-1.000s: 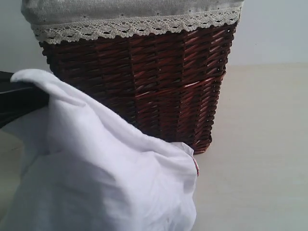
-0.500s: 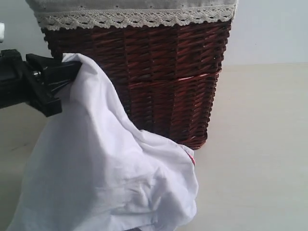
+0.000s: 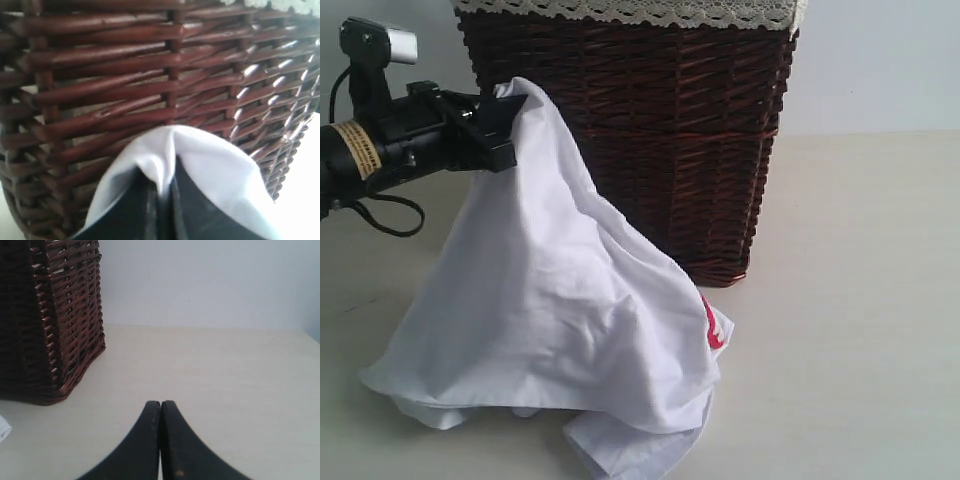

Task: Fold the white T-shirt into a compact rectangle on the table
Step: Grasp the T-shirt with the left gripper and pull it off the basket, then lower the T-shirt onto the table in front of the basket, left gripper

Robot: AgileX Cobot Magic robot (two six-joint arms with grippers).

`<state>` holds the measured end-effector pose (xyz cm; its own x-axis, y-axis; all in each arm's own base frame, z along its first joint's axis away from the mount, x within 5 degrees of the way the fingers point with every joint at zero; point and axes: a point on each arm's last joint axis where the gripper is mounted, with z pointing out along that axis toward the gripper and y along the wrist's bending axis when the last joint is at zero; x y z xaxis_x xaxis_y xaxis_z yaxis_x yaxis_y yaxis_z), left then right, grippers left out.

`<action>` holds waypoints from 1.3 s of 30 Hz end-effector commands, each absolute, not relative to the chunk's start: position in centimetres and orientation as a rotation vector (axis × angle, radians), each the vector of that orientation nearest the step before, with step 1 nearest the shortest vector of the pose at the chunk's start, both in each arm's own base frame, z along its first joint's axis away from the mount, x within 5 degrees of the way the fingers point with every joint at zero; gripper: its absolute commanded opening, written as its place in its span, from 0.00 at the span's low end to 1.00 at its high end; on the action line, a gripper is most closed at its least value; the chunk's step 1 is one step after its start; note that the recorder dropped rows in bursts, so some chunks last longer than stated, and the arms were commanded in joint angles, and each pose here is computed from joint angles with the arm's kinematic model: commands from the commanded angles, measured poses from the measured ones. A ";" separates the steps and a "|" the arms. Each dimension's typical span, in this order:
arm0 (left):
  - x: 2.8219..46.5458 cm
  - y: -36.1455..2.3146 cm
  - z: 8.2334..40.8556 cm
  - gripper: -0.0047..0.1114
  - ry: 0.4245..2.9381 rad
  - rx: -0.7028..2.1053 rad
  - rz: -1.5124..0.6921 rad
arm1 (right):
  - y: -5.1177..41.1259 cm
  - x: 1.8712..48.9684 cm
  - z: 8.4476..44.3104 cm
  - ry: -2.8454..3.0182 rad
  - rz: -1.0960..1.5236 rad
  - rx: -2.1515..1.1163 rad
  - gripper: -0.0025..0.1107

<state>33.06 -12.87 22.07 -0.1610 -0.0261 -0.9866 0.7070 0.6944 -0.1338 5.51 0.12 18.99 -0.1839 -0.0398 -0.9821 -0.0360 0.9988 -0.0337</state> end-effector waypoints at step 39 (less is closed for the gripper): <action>15.2 -23.6 22.8 0.61 1.903 1.296 -0.721 | 0.1 5.5 18.9 1.751 -0.011 -0.053 0.02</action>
<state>15.22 -21.71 24.17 -0.2439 0.5030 -0.8292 0.9616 0.2366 -0.1394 5.51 0.12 18.99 -0.1839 -0.0398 -0.9821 -0.0360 0.9988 -0.0337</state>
